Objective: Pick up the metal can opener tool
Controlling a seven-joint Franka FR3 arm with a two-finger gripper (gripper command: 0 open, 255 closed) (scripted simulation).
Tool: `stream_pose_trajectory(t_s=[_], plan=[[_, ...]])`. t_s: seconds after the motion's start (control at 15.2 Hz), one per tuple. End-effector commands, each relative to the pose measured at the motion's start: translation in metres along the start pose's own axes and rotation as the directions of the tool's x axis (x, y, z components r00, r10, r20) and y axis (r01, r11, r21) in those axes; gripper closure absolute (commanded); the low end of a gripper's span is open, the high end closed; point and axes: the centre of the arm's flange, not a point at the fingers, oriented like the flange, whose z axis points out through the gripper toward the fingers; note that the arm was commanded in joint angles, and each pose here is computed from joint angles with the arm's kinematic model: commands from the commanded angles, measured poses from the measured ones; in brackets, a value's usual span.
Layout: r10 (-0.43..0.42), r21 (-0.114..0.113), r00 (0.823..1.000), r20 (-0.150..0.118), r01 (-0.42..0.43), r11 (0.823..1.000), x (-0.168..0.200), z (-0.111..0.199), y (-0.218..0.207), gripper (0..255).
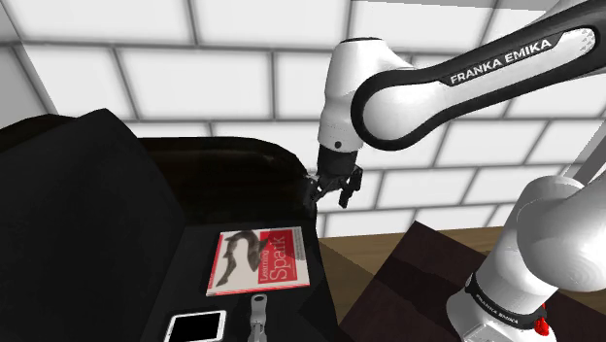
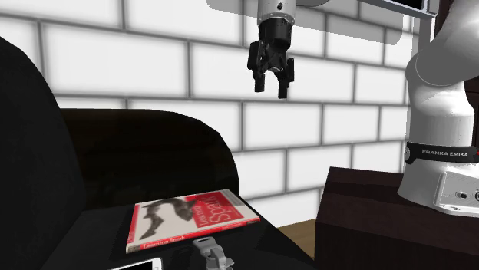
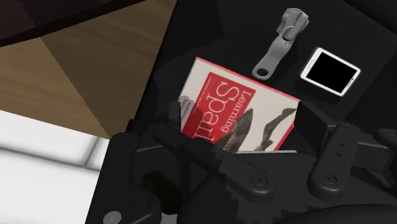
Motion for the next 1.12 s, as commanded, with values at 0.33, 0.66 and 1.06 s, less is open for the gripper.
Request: stream_pose_trajectory(t_s=[0.33, 0.66, 1.06], plan=[[0.056, -0.018, 0.998, 0.026, -0.056, 0.998, 0.006, 0.081, -0.051, 0], [0.096, -0.033, 0.994, 0.044, -0.095, 0.995, 0.010, 0.139, -0.086, 0], [0.144, -0.051, 0.987, 0.064, -0.141, 0.989, 0.015, 0.208, -0.127, 0]])
